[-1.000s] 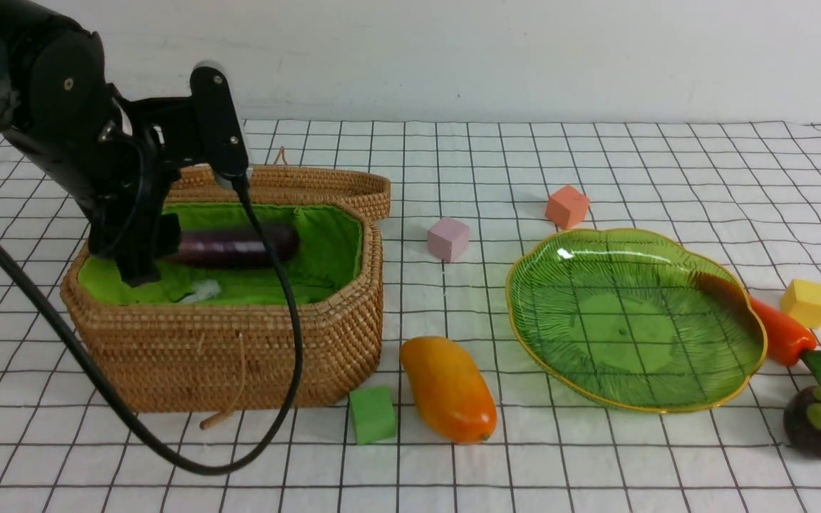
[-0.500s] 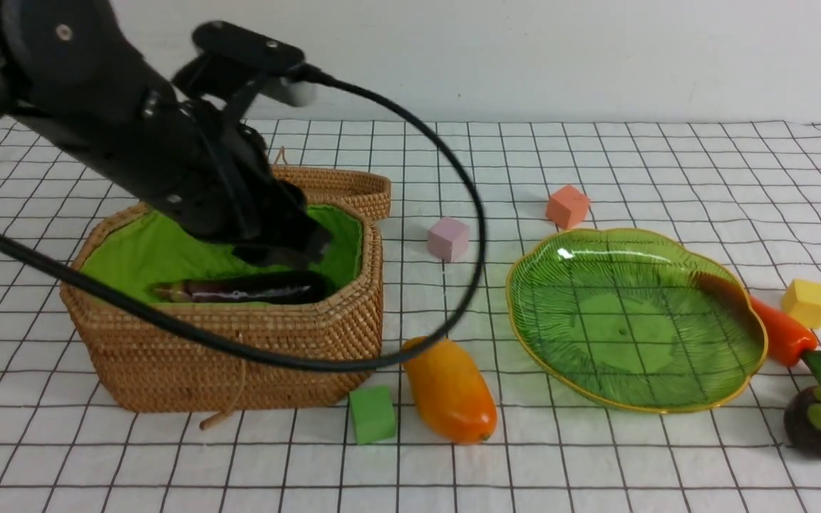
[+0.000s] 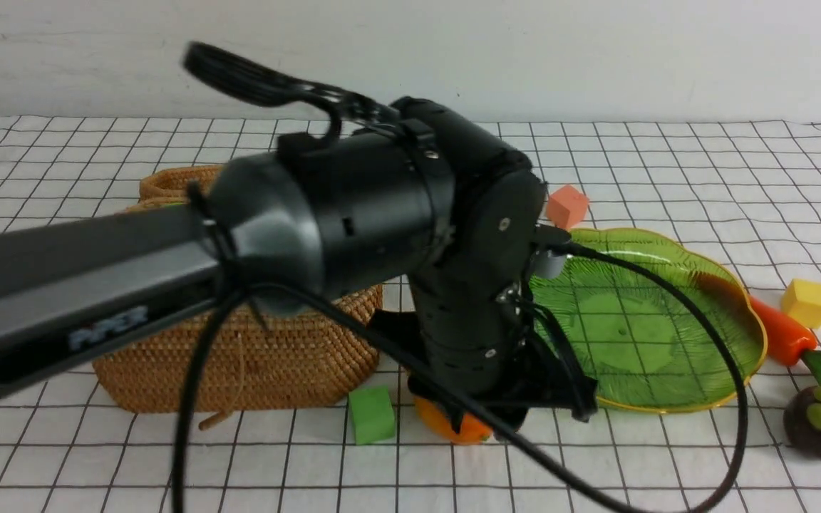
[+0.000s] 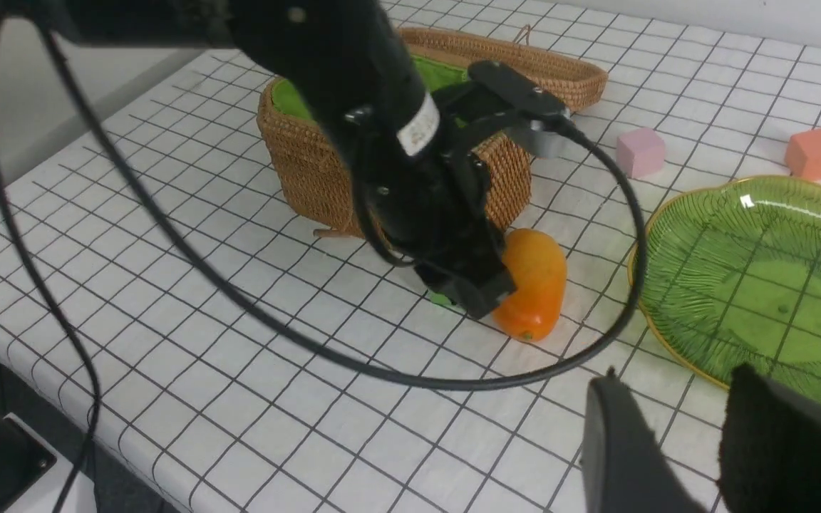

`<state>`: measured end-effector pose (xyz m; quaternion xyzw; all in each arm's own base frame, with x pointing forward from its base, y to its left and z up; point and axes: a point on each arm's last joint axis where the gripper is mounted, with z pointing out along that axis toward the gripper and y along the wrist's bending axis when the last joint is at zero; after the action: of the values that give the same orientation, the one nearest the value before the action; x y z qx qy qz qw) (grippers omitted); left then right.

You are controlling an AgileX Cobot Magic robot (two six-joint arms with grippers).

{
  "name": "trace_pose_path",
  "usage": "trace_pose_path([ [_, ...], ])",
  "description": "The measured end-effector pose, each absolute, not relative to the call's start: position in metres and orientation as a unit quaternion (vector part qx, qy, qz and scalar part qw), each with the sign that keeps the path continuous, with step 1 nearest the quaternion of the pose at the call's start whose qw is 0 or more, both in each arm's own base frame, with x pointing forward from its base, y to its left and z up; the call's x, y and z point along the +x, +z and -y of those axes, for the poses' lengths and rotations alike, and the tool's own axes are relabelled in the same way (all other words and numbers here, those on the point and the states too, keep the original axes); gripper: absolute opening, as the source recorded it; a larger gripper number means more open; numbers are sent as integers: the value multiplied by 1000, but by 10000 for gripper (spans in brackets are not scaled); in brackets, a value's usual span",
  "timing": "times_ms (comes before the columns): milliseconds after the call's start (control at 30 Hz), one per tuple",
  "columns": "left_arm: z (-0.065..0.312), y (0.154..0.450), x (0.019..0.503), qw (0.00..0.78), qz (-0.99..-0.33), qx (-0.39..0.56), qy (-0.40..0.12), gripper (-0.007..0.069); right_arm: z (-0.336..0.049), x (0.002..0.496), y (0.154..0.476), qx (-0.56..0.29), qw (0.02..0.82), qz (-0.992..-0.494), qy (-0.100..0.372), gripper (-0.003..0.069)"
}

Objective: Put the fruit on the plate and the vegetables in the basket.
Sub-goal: Grab the mango with your left arm and place it on the right plate

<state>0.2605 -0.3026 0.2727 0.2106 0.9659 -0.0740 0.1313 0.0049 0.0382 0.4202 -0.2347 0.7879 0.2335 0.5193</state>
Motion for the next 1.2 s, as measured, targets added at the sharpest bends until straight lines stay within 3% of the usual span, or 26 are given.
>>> trace_pose_path([
  [33,310,265,270,126,-973,181,-62,428,-38,4,419,-237,514,-791,233,238],
  [100,318,257,280,129,-980,143,-49,540,-38,4,418,-241,509,-793,231,238],
  [233,326,241,298,149,-983,103,-15,657,-38,3,416,-252,503,-796,226,238],
  [367,328,225,308,167,-980,104,23,660,-38,2,416,-255,498,-798,225,238],
  [533,328,211,317,187,-975,107,52,610,-38,1,414,-258,490,-802,224,238],
  [1200,332,187,325,194,-971,120,74,547,-38,0,413,-272,482,-801,229,238],
])
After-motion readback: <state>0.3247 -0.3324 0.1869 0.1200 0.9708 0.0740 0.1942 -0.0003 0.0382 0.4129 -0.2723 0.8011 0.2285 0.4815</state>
